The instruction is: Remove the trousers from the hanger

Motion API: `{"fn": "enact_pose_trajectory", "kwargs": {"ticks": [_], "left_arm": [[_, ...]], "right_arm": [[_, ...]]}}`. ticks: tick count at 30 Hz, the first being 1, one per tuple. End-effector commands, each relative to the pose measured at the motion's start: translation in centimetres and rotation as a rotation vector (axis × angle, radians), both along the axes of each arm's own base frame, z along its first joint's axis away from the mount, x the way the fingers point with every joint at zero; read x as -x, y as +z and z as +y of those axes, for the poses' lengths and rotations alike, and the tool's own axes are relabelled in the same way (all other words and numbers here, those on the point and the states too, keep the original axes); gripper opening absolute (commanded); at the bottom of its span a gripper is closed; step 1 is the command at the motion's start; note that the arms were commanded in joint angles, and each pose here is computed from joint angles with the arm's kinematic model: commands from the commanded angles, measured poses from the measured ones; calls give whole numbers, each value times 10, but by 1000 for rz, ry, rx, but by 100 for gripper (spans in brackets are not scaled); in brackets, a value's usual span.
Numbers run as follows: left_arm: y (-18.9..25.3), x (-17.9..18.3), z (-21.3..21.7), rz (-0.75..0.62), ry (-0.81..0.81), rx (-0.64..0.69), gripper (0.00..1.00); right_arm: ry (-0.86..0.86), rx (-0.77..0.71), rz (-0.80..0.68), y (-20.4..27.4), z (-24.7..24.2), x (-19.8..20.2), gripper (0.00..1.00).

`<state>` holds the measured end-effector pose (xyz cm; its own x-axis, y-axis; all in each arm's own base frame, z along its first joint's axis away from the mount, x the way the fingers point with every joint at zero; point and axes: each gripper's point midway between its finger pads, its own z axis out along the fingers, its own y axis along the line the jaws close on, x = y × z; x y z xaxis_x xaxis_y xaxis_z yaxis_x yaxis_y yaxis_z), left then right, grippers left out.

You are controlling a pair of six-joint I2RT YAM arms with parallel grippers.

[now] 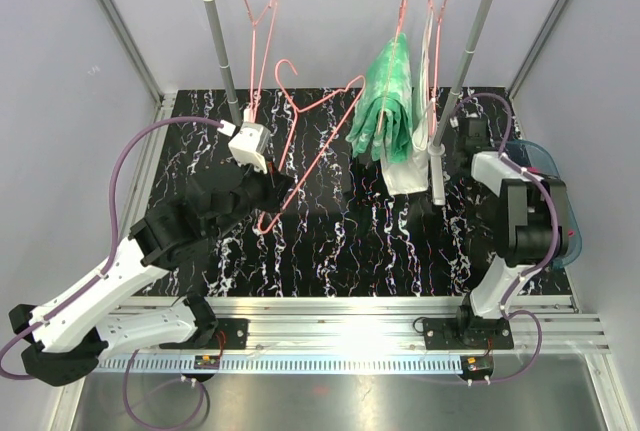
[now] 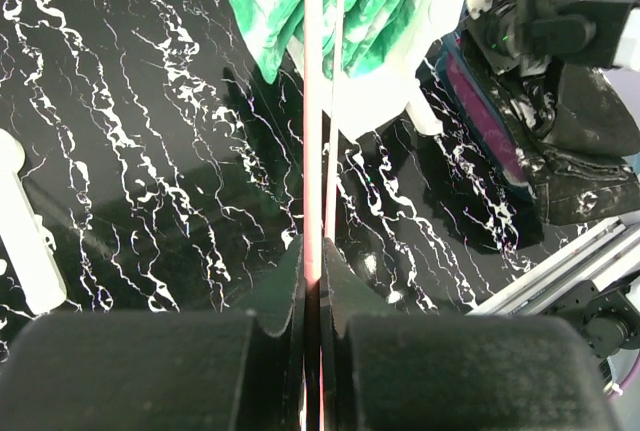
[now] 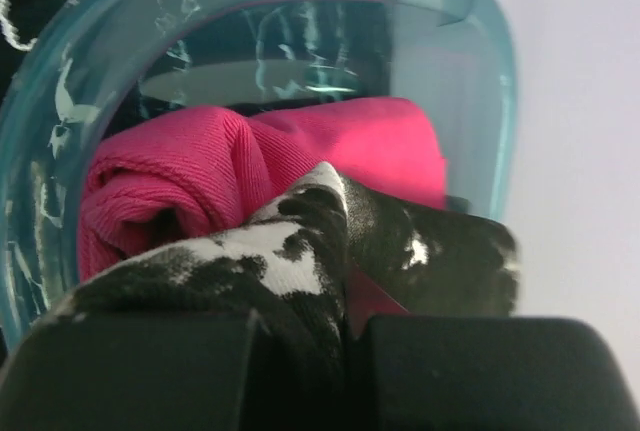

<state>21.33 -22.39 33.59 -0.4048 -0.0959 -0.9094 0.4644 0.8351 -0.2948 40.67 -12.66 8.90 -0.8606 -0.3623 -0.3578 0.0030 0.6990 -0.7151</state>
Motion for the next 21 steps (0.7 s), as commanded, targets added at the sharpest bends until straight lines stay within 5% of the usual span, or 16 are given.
{"fn": "enact_pose_trajectory", "kwargs": {"ticks": [1,5,6,12,13,21], "left_arm": [[17,-2,1,-46,2,40,0],[19,-1,0,-45,-8,40,0],[18,-1,-2,-42,-13,39,0],[22,1,-3,-38,-26,37,0],[22,1,-3,-39,-27,39,0],[28,3,-5,-30,-39,42,0]], "right_arm": [[34,-325,-40,-12,29,-5,0],[-125,-679,-108,5,45,-9,15],[-147,-717,-147,18,42,-12,43],[-221,-795,-333,71,44,-5,71],[-250,-772,-336,76,40,2,97],[-430,-850,-347,92,55,69,99]]}}
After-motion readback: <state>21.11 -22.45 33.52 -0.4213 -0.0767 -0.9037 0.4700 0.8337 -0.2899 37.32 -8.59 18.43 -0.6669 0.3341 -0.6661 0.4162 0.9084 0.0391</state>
